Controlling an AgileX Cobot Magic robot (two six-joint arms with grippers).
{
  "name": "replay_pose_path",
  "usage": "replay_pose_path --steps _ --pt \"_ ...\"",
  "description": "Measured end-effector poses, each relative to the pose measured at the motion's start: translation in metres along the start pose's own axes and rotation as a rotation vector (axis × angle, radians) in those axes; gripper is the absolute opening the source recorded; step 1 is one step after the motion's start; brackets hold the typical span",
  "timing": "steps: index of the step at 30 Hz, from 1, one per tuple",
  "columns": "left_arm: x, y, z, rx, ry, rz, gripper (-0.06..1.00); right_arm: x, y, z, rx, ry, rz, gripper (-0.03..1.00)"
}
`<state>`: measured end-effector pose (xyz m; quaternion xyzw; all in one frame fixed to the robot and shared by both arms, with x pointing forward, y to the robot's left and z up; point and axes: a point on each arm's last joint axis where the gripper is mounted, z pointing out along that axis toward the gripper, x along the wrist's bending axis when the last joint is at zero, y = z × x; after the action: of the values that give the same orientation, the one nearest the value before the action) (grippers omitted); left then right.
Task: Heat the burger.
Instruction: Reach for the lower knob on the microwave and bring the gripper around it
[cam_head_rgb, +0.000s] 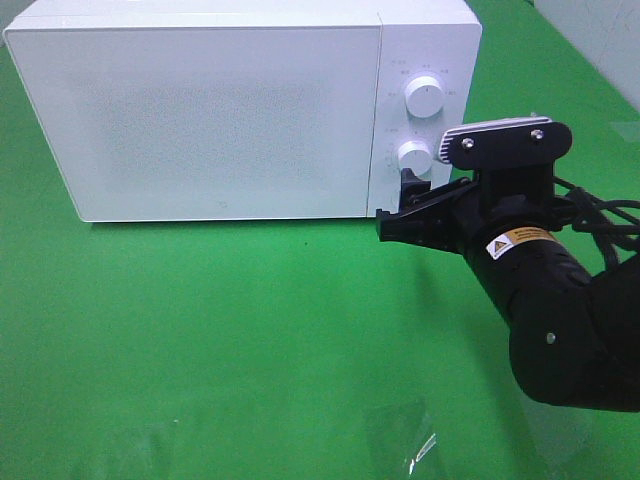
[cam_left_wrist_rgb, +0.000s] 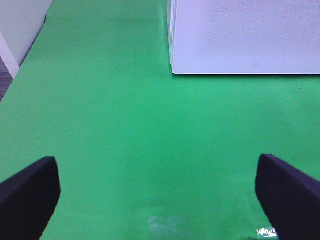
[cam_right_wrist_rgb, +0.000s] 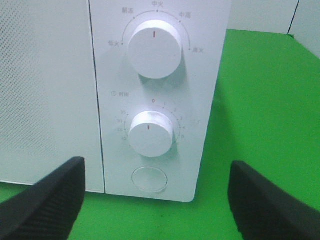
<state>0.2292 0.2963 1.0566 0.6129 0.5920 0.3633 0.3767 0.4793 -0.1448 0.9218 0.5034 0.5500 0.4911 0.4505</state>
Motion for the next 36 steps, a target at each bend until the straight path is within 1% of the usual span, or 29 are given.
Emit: replay_pose_path --steps 5,12,17,23,29,32,36 --pt "0.0 0.0 0.0 0.0 0.0 0.0 0.98 0.006 -0.006 0.01 0.008 -0.003 -0.006 0.76" --pt "0.0 0.0 0.0 0.0 0.0 0.0 0.98 0.005 -0.012 0.038 -0.004 -0.057 0.009 0.76" --pt "0.0 0.0 0.0 0.0 0.0 0.0 0.98 0.013 -0.015 0.054 -0.018 -0.064 0.012 0.76" --pt "0.0 0.0 0.0 0.0 0.0 0.0 0.98 0.016 -0.02 0.067 -0.022 -0.075 0.003 0.76" --pt "0.0 0.0 0.0 0.0 0.0 0.0 0.98 0.013 -0.022 0.078 -0.029 -0.099 -0.014 0.76" --pt "0.0 0.0 0.0 0.0 0.0 0.0 0.98 0.007 -0.019 0.083 -0.036 -0.119 -0.012 0.76" --pt "0.0 0.0 0.0 0.0 0.0 0.0 0.98 0.007 -0.021 0.084 -0.035 -0.112 -0.02 0.76"
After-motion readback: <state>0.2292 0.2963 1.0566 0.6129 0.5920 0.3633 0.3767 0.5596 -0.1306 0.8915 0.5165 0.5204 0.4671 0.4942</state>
